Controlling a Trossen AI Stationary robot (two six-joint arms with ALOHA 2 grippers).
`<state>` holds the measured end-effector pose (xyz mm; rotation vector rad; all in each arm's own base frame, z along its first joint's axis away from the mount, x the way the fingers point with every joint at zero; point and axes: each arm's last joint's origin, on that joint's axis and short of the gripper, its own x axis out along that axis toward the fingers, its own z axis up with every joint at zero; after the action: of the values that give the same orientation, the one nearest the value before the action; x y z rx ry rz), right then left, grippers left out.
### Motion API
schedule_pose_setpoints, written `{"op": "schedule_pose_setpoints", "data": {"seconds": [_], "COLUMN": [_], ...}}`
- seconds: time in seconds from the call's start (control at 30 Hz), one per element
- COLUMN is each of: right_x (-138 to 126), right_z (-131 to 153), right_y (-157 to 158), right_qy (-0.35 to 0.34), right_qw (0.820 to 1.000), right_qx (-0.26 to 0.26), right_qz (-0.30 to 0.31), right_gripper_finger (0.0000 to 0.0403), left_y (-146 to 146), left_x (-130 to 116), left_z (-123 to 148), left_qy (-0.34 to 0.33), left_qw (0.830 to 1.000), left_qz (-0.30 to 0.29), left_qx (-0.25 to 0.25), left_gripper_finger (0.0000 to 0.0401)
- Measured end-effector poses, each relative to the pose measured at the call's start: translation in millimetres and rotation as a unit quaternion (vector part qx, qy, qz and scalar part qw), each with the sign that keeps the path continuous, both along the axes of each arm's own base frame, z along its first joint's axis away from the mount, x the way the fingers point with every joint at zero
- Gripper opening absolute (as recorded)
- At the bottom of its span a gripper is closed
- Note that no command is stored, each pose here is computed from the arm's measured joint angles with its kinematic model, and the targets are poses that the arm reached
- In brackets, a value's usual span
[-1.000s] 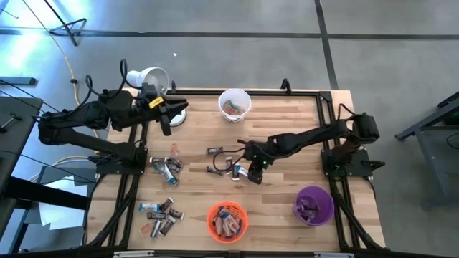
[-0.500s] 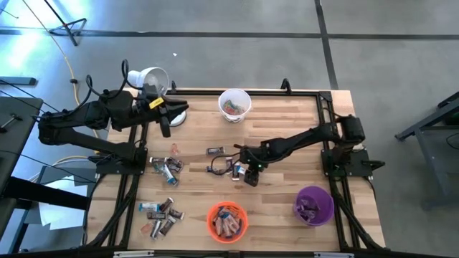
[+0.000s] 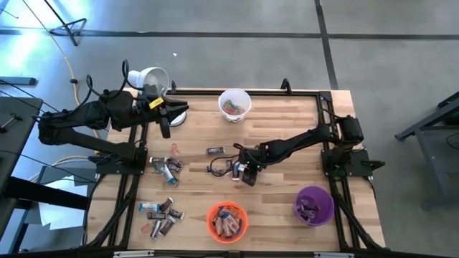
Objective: Organize candy in baskets
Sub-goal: Put the white chocolate bar into the orange bucket
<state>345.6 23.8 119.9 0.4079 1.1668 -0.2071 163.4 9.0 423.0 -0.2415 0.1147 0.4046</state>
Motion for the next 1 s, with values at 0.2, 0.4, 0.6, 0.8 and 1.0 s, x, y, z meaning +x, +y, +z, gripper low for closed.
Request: {"op": "schedule_pose_setpoints", "data": {"seconds": [0.2, 0.4, 0.6, 0.8, 1.0], "right_x": [-1, 0, 3, 11, 22], "right_z": [-1, 5, 31, 77, 136], "right_y": [-1, 0, 3, 4, 18], "right_qy": [0.006, 0.007, 0.044, 0.068, 0.047], "right_qw": [0.999, 0.996, 0.995, 0.994, 0.995], "right_qx": [0.023, 0.058, 0.071, 0.059, 0.060], "right_qz": [-0.040, -0.066, -0.056, -0.061, -0.070], "right_gripper_finger": [0.0051, 0.0016, 0.0038, 0.0026, 0.0026], "left_y": [0, -1, -1, -1, -1], "left_x": [0, 0, 0, 0, -1], "left_z": [0, 0, 0, -2, -5], "left_qy": [0.005, 0.009, 0.009, 0.021, 0.039], "left_qw": [1.000, 1.000, 1.000, 0.999, 0.999], "left_qz": [-0.002, -0.015, -0.018, -0.019, -0.019], "left_qx": [0.012, 0.020, 0.020, 0.020, 0.024], "left_gripper_finger": [0.0055, 0.0055, 0.0055, 0.0055, 0.0055]}}
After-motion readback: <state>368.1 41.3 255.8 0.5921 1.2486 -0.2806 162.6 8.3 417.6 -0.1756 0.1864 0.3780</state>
